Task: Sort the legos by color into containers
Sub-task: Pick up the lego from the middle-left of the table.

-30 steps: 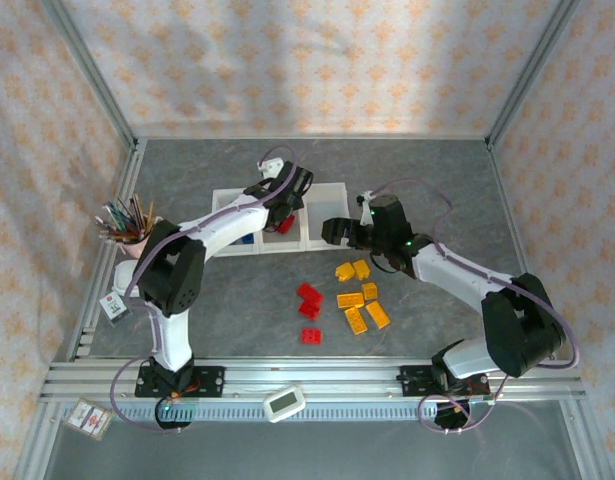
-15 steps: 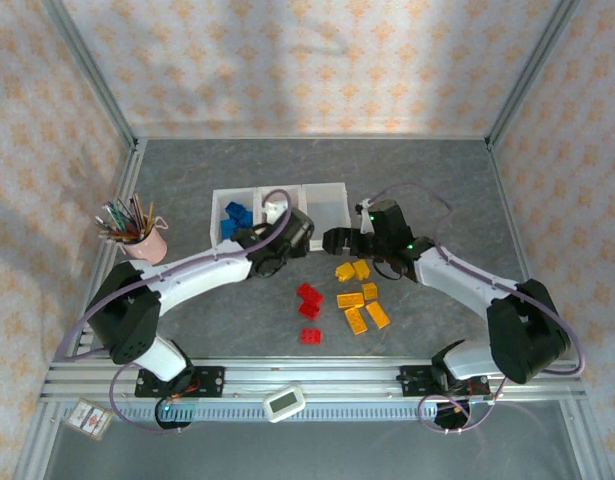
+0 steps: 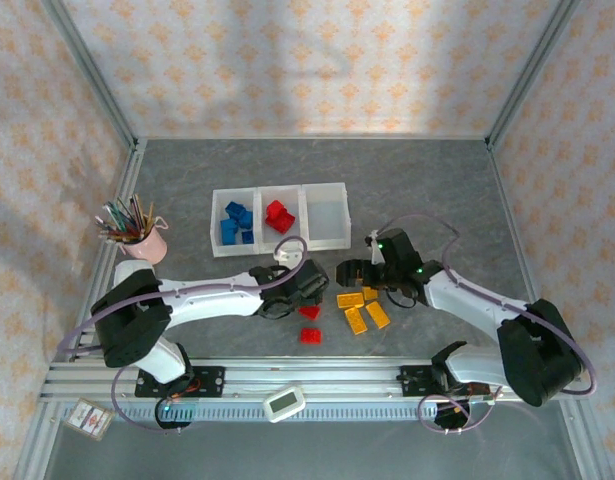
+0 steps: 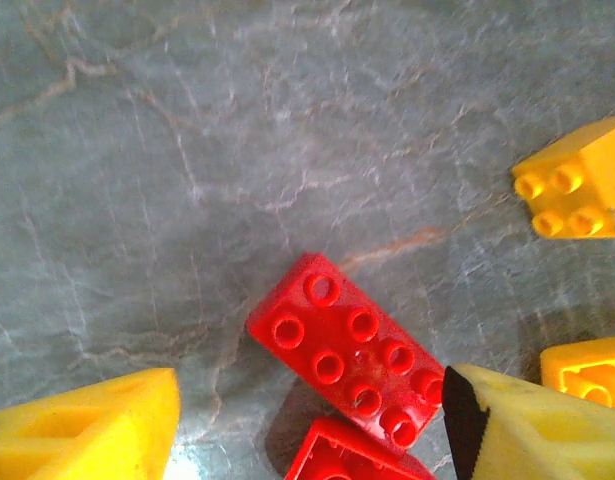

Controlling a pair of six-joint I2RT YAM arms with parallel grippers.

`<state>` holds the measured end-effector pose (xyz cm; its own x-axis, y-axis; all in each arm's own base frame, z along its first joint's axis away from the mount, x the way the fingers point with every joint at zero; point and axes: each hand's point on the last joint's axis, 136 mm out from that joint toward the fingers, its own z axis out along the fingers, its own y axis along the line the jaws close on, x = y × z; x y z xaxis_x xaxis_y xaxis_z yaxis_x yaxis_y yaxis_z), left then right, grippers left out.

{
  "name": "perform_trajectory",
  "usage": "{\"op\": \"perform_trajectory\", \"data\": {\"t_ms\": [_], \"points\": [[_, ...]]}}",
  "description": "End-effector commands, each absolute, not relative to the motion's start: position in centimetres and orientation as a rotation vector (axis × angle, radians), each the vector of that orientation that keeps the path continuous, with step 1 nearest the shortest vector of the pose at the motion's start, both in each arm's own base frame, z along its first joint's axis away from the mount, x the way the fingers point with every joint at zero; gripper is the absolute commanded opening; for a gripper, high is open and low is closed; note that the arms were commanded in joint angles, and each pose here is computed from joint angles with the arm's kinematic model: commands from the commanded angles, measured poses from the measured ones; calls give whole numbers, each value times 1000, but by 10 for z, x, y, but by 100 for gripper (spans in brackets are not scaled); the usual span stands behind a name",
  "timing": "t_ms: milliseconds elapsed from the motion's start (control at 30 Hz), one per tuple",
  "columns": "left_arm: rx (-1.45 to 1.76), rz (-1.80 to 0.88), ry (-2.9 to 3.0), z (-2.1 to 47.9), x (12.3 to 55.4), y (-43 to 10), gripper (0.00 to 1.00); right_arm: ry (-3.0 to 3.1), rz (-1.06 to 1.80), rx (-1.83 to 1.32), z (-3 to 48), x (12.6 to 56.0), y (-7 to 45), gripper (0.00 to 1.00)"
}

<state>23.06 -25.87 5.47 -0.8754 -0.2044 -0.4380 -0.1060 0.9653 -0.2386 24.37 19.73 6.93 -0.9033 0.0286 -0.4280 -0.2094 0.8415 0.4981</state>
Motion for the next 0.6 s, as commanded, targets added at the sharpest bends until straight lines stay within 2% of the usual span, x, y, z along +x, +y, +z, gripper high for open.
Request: {"op": "perform_trajectory", "data": {"t_ms": [0, 333, 567], "points": [[-338, -358, 2621, 48, 233, -270, 74, 2569, 754, -118, 72, 244, 194, 100], [-365, -353, 2609, 39, 247, -290, 78, 2555, 730, -96, 71, 250, 189, 99], [-331, -326, 2595, 40, 259, -302, 70, 2549, 820, -26, 70, 252, 183, 100]]}}
